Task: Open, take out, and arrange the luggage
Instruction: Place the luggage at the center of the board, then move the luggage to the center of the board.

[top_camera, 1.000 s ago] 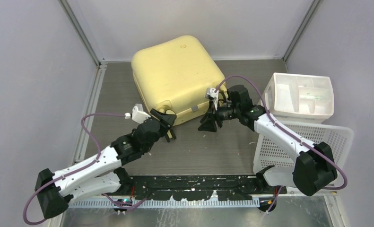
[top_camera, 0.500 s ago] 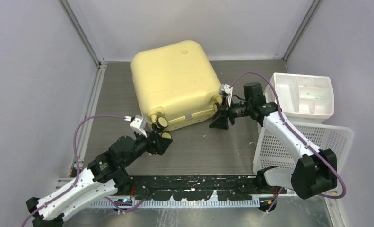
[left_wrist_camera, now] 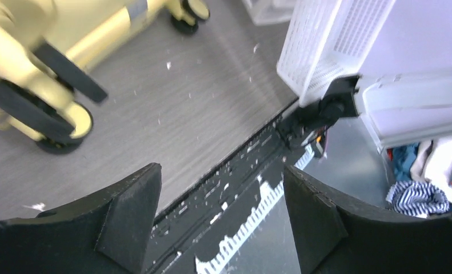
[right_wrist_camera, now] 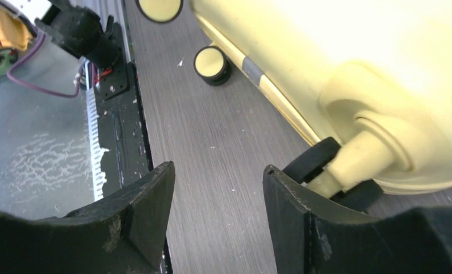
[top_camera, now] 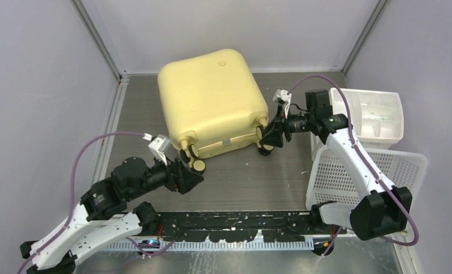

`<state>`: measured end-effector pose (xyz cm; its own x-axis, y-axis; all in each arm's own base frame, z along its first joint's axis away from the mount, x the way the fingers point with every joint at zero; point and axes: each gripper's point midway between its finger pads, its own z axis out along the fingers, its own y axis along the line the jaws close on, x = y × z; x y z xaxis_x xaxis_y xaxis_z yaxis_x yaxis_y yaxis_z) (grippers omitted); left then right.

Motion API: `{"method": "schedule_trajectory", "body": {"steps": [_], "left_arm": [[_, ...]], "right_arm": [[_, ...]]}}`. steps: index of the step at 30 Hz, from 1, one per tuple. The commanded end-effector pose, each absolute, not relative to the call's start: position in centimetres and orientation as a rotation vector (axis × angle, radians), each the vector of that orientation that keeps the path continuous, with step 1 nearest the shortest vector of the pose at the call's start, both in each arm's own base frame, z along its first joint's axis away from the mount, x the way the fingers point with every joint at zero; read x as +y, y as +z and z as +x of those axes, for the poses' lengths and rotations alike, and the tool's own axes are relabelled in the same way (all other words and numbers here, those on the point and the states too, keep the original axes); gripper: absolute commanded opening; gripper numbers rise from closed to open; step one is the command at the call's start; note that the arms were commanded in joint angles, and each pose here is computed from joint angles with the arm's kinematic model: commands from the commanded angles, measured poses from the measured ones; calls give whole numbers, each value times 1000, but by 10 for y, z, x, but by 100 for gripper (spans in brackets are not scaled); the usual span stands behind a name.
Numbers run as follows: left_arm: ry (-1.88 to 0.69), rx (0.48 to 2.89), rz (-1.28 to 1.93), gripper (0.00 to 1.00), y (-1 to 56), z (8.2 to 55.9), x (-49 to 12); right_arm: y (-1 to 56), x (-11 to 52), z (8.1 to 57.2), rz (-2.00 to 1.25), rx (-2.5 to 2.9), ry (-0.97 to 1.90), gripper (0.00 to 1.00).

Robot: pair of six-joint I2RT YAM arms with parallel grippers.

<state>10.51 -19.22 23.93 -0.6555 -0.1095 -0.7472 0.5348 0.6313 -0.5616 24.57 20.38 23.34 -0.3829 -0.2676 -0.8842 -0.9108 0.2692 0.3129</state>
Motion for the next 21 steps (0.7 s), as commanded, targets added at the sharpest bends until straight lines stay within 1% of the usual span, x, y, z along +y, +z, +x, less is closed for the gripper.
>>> {"method": "schedule_trajectory", "body": {"steps": [1,4,6,9,12,13,17,21], "left_arm": [[-843,2017,297,81,272,127,-170],[-679,1978,300,83,291,155,-168],[-598,1967,302,84,301,172,-170],[-481,1996,277,86,306,197,-164],[-414,2062,179,87,290,224,-141],[-424,2081,140,87,283,231,-134],[-591,2124,-16,88,257,244,-117],[-754,2109,-68,88,246,250,-121]], "right_arm": [[271,187,257,-943,1810,1045,63],[276,165,286,-730,1895,919,62],[268,154,303,-640,1958,832,62],[256,154,318,-571,2067,854,61],[244,157,328,-543,2168,854,62],[242,159,330,-542,2180,865,63],[231,173,328,-577,2224,885,65],[216,184,327,-620,2269,865,65]]}}
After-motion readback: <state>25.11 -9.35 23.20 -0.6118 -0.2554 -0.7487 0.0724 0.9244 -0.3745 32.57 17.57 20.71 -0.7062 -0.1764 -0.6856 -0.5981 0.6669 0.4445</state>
